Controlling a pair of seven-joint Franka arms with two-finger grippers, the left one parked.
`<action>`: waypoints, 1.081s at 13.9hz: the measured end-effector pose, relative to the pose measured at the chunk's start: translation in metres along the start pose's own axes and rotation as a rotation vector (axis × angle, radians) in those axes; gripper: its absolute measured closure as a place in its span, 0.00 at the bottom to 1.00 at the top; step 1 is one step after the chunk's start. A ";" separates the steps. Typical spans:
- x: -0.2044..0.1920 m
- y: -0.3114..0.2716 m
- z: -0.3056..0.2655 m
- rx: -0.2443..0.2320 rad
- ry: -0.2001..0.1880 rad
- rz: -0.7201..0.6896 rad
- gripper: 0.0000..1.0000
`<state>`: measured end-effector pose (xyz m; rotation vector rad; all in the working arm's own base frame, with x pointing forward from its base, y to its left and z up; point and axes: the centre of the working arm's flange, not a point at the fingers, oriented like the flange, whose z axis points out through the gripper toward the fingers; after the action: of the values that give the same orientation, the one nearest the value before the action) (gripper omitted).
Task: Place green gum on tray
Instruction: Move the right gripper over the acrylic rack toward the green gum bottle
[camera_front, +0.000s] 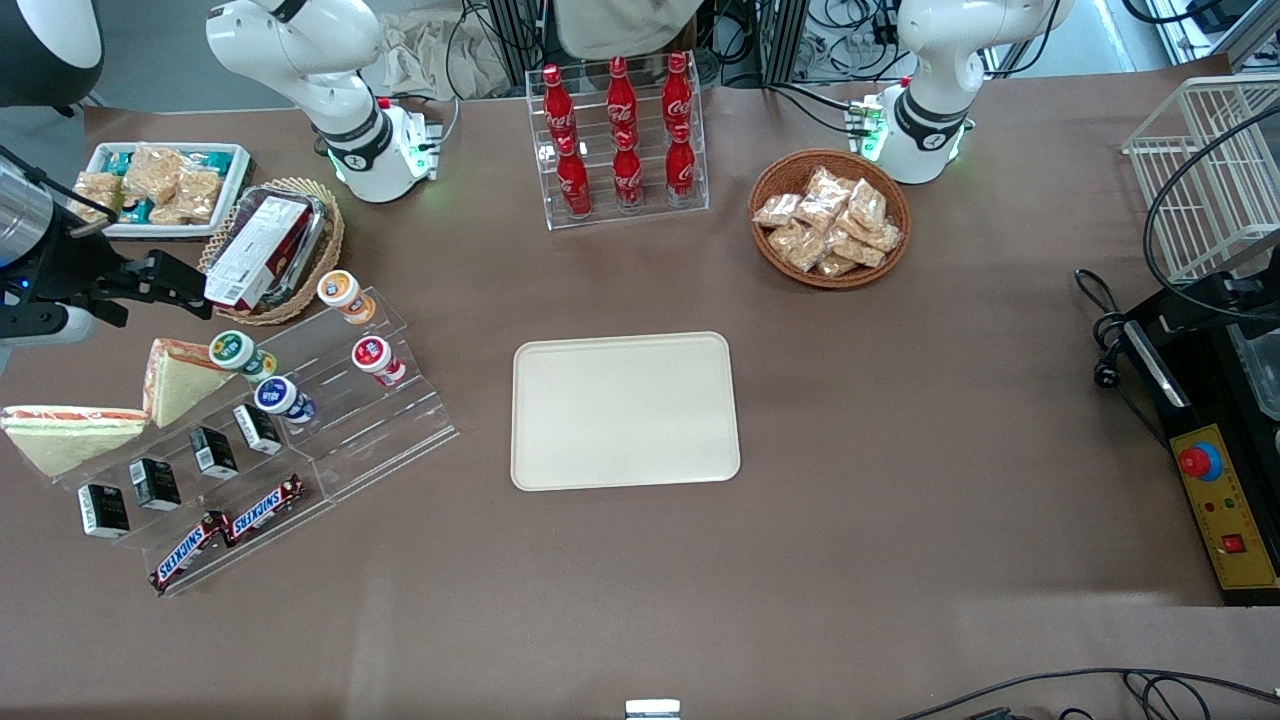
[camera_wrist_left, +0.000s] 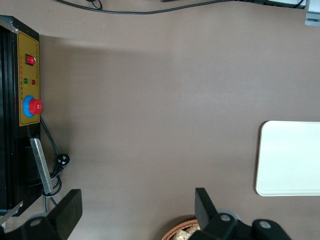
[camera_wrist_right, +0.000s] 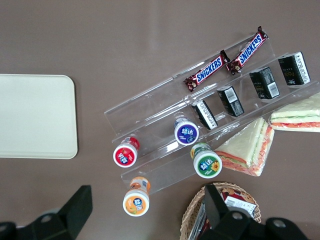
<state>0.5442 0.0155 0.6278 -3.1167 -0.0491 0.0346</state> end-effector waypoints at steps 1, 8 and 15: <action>0.000 0.000 0.000 0.000 0.000 -0.002 0.00; -0.003 0.017 0.003 0.001 -0.025 -0.203 0.00; -0.038 0.054 0.046 0.009 -0.013 -0.297 0.00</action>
<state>0.5072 -0.0381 0.5818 -3.0634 -0.5078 0.0482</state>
